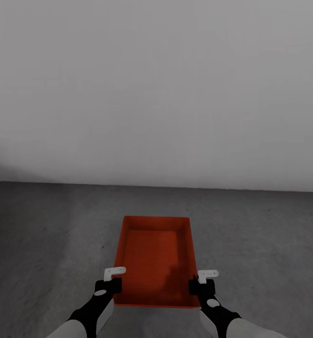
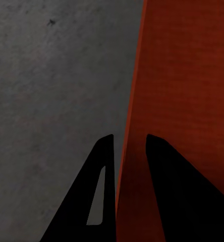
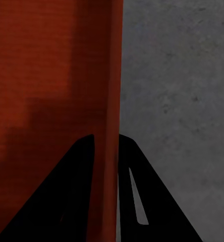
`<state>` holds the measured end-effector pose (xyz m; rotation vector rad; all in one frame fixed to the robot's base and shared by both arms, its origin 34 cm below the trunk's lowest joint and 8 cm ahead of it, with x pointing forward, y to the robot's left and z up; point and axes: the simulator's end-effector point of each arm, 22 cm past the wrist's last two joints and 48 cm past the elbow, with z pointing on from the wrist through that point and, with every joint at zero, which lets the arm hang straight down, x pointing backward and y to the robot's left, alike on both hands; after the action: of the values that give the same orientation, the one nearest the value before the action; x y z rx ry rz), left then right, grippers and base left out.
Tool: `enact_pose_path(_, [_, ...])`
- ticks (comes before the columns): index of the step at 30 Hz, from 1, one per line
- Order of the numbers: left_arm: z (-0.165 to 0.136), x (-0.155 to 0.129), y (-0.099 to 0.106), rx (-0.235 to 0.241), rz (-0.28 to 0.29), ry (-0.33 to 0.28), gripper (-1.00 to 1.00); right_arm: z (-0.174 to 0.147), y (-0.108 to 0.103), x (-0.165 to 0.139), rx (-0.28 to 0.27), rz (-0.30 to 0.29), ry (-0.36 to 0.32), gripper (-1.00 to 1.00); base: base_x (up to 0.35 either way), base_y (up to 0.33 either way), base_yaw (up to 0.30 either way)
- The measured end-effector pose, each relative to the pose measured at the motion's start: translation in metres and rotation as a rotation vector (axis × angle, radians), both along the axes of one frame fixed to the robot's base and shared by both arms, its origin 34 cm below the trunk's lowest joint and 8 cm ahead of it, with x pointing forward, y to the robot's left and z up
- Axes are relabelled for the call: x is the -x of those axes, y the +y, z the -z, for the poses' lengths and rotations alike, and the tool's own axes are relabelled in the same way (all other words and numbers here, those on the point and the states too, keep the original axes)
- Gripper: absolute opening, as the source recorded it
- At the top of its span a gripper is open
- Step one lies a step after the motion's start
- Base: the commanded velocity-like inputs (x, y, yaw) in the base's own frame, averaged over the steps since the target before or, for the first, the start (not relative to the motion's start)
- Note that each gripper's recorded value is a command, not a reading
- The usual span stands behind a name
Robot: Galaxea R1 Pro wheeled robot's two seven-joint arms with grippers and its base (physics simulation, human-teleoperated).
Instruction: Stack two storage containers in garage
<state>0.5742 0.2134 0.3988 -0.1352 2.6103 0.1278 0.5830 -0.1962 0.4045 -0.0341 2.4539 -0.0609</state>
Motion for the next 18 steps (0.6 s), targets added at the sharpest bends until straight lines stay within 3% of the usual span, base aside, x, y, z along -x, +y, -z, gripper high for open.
enact_pose_path(18, [0.036, 0.005, 0.0, -0.001, 0.0, 0.0, -1.0, 0.036, 0.0, 0.005, 0.0, 0.0, 0.0, -1.0, 0.0, 0.0, 0.0])
